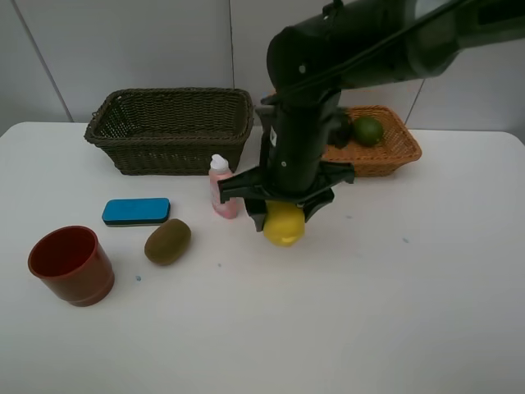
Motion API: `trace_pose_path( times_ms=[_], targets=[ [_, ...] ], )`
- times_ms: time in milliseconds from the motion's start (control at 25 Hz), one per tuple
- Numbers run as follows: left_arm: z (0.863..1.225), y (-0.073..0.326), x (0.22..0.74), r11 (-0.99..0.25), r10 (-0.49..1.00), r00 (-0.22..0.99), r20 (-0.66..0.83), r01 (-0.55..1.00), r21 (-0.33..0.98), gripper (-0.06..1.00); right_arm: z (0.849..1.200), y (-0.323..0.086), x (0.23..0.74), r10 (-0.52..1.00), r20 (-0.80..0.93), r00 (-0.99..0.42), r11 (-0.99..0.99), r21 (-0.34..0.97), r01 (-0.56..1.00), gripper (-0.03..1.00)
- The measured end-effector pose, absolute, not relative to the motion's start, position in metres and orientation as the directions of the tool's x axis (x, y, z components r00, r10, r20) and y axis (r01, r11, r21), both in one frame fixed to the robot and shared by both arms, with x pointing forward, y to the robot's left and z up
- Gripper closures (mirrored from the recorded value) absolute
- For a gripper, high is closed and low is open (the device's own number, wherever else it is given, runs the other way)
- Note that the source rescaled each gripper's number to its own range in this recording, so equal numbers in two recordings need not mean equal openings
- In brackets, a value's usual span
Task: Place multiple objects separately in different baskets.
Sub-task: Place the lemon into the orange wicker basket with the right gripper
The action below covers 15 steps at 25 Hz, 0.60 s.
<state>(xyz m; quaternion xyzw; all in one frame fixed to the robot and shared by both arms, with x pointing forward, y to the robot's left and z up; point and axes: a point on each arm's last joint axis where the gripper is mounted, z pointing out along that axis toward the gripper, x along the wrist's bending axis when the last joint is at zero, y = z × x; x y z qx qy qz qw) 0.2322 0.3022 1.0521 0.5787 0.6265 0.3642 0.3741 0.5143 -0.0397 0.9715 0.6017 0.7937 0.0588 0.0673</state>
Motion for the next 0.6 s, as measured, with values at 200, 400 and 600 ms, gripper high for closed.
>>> trace_pose_path(
  times_ms=[200,400,600],
  targets=[
    [1.052,0.302,0.232,0.065,0.998,-0.050,-0.047,0.453,0.889,-0.05,1.014,-0.043,0.525,0.958,-0.070,-0.278,0.286,0.290,0.913,0.41],
    [1.052,0.302,0.232,0.065,0.998,-0.050,-0.047,0.453,0.889,-0.05,1.034,-0.057,0.548,0.971,-0.077,-0.225,0.237,0.357,0.904,0.41],
    [1.052,0.302,0.232,0.065,0.998,-0.050,-0.047,0.453,0.889,-0.05,1.042,-0.089,0.577,0.981,-0.100,-0.163,0.190,0.403,0.895,0.41]
  ],
)
